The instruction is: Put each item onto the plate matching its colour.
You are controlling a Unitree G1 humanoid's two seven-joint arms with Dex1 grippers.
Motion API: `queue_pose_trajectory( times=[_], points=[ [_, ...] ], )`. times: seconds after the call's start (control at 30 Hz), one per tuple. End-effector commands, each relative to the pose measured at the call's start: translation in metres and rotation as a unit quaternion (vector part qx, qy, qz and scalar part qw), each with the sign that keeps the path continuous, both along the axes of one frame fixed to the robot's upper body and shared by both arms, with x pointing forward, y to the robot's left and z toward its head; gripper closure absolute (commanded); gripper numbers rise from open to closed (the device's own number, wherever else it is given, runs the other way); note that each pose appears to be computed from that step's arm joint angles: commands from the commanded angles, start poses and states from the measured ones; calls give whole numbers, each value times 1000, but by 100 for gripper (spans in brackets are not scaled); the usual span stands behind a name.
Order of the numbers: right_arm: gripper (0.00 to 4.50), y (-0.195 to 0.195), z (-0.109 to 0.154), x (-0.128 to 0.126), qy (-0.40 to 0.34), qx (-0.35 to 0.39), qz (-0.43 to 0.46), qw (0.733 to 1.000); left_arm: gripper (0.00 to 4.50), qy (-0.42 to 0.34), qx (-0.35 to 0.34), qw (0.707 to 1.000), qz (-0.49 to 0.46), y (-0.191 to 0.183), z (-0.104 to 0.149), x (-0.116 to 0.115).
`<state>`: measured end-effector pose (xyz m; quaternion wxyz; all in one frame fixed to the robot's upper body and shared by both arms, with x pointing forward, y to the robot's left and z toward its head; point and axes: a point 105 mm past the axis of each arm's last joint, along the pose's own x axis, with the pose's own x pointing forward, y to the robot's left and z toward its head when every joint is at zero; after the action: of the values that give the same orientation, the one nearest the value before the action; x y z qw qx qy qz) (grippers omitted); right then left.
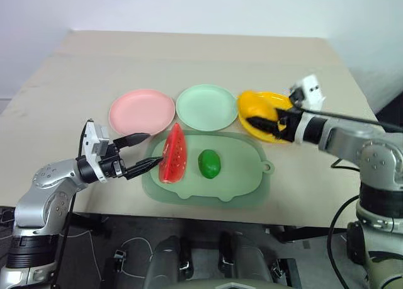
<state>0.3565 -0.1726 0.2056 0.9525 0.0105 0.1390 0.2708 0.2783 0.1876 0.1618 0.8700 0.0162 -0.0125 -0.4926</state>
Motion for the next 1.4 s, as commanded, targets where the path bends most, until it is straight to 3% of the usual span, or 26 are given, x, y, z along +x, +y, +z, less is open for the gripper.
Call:
queue_pose_trajectory(
  times=[0.03, 0.3, 0.33, 0.4, 0.43, 0.6, 0.73, 0.93, 1.13, 1.4],
  points=[
    [128, -23, -12, 28, -12, -34, -61, 998, 0, -26, 3, 1000, 3, 2, 13, -3],
    [128, -37, -34, 62, 13, -55, -119, 991, 0, -24, 4, 1000, 7, 3, 11, -6],
    [56, -34, -33, 61, 12, -52, -109, 993, 0, -25, 4, 1000, 9, 4, 12, -6],
    [1, -30, -29, 59, 4, -48, -93, 995, 0, -25, 5, 1000, 12, 5, 12, -6],
    [1, -30, -26, 58, 2, -48, -91, 995, 0, -25, 5, 1000, 12, 6, 12, -6],
    [1, -31, -13, 46, -20, -83, -68, 994, 0, -26, 8, 1000, 13, 6, 13, -7],
    [1, -28, 16, 28, -59, -100, -34, 993, 0, -27, 8, 999, 16, 6, 14, -7],
    [1, 7, 41, 0, -63, -49, 38, 996, 0, -28, 7, 999, 15, 3, 14, -7],
    [1, 72, 15, -34, 77, 41, 146, 985, 0, -30, 6, 999, 15, 0, 17, -6],
    [1, 93, -22, -57, 129, 23, 182, 975, 0, -17, 5, 1000, 10, 5, 15, -12]
  ],
)
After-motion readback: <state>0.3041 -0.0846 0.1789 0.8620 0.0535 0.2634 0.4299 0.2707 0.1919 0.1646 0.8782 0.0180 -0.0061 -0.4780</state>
